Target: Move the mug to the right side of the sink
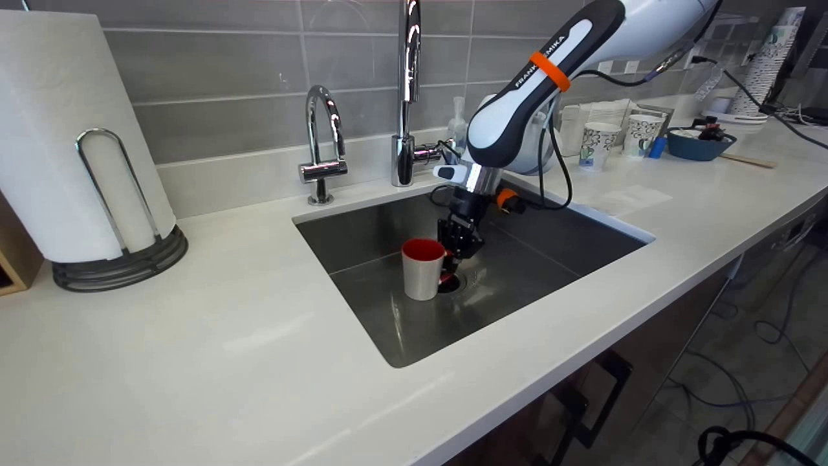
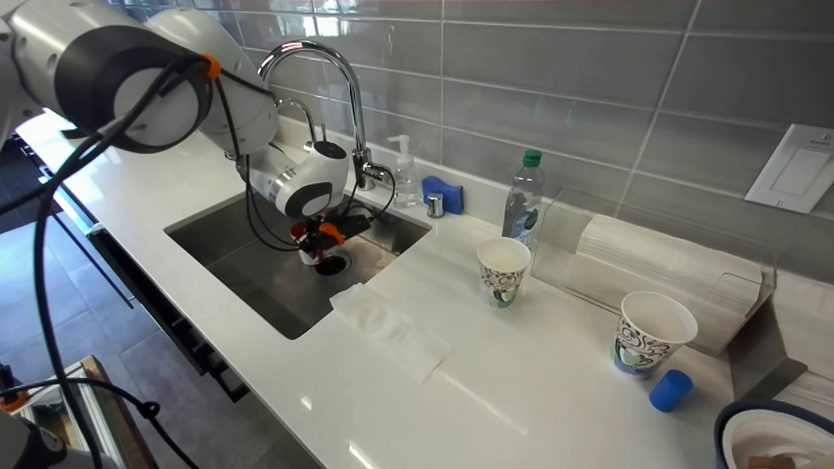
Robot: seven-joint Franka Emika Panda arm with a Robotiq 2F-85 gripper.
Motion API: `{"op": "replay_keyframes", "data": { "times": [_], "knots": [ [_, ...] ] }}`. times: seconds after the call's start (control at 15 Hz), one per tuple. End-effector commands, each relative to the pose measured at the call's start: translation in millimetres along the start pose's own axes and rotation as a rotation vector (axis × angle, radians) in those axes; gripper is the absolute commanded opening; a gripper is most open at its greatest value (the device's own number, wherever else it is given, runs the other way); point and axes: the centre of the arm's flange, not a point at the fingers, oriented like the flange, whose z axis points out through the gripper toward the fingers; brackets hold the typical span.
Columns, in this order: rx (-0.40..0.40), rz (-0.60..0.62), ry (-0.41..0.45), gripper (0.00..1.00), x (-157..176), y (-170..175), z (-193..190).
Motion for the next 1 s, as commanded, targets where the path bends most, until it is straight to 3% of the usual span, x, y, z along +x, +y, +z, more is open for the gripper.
{"op": "replay_keyframes", "data": {
  "times": [0.0,0.6,0.67,0.73,0.93],
  "knots": [
    [0.017,-0.021,-0.003,0.05,13.5,-1.5,4.3],
    [0.019,-0.065,-0.024,0.05,40.1,-4.7,12.0],
    [0.020,-0.062,-0.027,0.45,40.2,-5.1,11.2],
    [0.016,-0.051,-0.042,0.46,39.3,-5.7,9.7],
    [0.010,-0.021,-0.083,0.65,36.9,-7.6,7.1]
  ]
}}
